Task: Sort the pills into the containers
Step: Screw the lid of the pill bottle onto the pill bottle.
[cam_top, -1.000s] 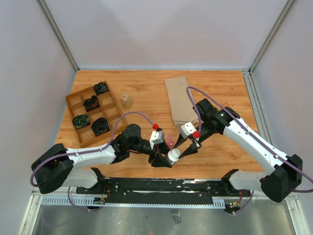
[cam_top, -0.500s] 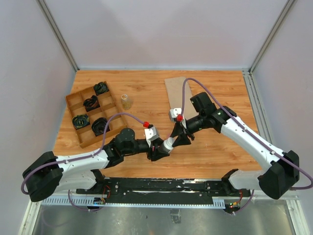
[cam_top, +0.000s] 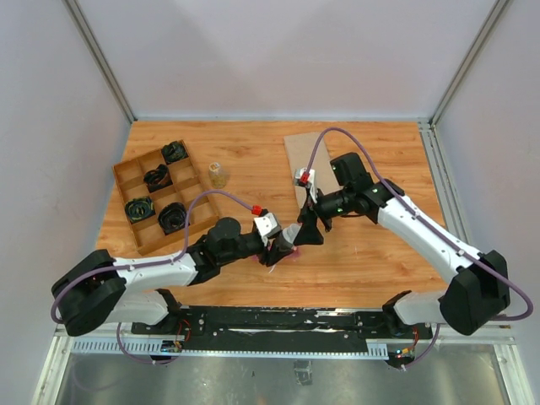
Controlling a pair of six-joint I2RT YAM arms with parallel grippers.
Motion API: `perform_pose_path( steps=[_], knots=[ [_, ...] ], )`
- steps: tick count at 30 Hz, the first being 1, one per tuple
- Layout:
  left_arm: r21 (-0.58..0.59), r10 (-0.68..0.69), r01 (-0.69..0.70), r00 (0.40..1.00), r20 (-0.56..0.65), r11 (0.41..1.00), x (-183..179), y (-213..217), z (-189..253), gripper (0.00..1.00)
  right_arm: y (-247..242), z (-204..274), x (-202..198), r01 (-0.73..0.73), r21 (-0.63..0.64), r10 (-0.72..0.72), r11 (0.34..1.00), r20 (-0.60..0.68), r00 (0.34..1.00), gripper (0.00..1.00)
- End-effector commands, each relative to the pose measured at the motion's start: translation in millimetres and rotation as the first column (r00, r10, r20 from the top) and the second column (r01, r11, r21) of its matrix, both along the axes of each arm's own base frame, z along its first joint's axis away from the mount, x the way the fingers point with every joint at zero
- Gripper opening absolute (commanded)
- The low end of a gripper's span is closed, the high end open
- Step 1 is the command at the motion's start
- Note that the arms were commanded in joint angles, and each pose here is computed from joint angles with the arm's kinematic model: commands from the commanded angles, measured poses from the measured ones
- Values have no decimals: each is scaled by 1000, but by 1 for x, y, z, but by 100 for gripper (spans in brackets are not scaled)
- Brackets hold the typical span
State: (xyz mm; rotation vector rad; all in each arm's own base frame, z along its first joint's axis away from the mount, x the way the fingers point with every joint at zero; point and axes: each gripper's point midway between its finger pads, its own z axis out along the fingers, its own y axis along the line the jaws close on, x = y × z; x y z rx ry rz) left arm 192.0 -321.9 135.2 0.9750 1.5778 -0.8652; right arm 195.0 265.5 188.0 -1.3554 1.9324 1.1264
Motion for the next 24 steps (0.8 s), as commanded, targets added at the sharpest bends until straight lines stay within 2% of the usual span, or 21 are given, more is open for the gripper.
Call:
perform_pose_path(
  steps=[1,5,9,11,14,16,18,24],
  knots=[
    [-80,-118,122,991,55,989,-11,-15,20,0,-11,36,-9,-20,118,16,993,35,999,88],
    [-106,-206,207,978,19,973,-32,-15,13,0,-33,67,-16,-62,226,23,972,169,985,97],
    [-159,-309,301,951,-28,940,-56,-16,21,0,-42,77,-40,-213,265,105,940,370,923,99],
    [-200,-381,365,923,-49,909,-71,-18,29,0,-43,81,-60,-339,297,173,893,470,866,99],
    [-231,-472,441,876,-98,867,-89,-22,33,0,-44,79,-97,-521,353,275,777,553,786,99],
    [-227,-507,475,855,-108,850,-98,-24,30,0,-47,73,-114,-587,342,302,734,609,733,99],
    [-215,-518,487,847,-118,846,-102,-25,23,0,-48,66,-120,-626,295,330,721,649,686,99],
    [-203,-542,514,832,-118,833,-106,-31,19,0,-44,37,-118,-667,189,438,721,621,650,99]
  ],
)
